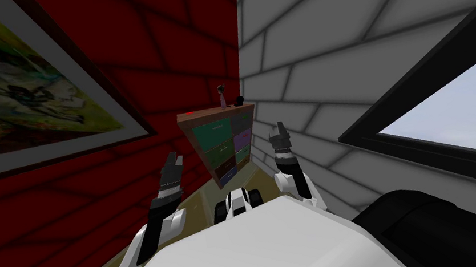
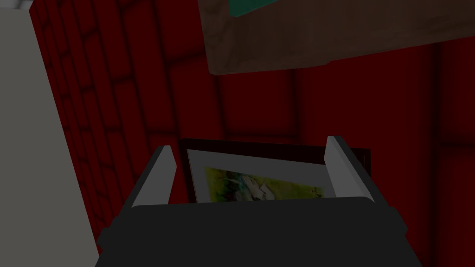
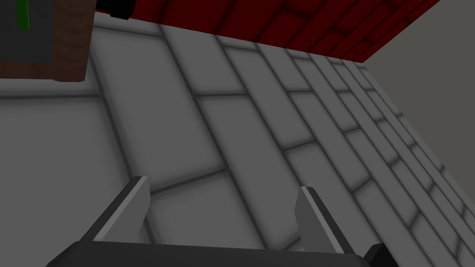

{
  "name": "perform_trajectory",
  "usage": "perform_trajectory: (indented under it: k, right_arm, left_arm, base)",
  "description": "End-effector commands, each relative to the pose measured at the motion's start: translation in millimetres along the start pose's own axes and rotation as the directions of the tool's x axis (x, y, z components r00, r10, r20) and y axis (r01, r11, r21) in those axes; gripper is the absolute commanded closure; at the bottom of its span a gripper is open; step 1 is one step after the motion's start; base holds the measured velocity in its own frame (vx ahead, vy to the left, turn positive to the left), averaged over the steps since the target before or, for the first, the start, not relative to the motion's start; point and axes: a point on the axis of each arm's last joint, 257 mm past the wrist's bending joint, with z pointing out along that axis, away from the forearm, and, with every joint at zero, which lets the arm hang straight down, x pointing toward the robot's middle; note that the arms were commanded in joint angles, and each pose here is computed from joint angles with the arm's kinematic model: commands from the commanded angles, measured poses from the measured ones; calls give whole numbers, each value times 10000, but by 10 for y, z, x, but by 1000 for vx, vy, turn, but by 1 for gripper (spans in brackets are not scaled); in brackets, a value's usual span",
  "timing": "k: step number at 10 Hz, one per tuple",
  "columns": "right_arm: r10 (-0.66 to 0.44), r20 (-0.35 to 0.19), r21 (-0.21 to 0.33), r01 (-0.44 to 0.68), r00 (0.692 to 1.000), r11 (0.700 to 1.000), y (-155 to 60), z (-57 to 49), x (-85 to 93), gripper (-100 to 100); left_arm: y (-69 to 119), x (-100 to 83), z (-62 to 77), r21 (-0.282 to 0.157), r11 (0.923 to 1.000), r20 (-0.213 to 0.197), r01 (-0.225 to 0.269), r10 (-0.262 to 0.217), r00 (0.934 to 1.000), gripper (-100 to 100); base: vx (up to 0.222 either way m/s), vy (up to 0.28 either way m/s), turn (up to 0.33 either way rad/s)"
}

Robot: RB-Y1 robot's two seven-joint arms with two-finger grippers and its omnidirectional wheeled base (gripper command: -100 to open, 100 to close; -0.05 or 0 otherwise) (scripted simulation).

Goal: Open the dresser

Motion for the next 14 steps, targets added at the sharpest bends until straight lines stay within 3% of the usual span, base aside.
perform_trajectory:
  k: [1, 9, 13, 14]
  right_arm:
    - [0, 0, 0, 0, 10000, 10000, 0, 0, 0, 0]
    - [0, 0, 0, 0, 10000, 10000, 0, 0, 0, 0]
    - [0, 0, 0, 0, 10000, 10000, 0, 0, 0, 0]
    - [-1, -1, 0, 1, 10000, 10000, 0, 0, 0, 0]
  left_arm:
    - [222, 13, -48, -359, 9994, -179, -30, 24, 9998, -100]
    - [814, -15, -238, -1415, 9897, -110, 193, -211, 9997, -100]
    - [1051, -26, -337, -1864, 9817, 74, 395, -388, 9992, -100]
    - [1170, -32, -392, -2089, 9767, 154, 484, -462, 9988, -100]
  base:
    - [61, -93, 28]
    - [43, -94, 30]
    - [40, -78, 26]
    - [41, -109, 35]
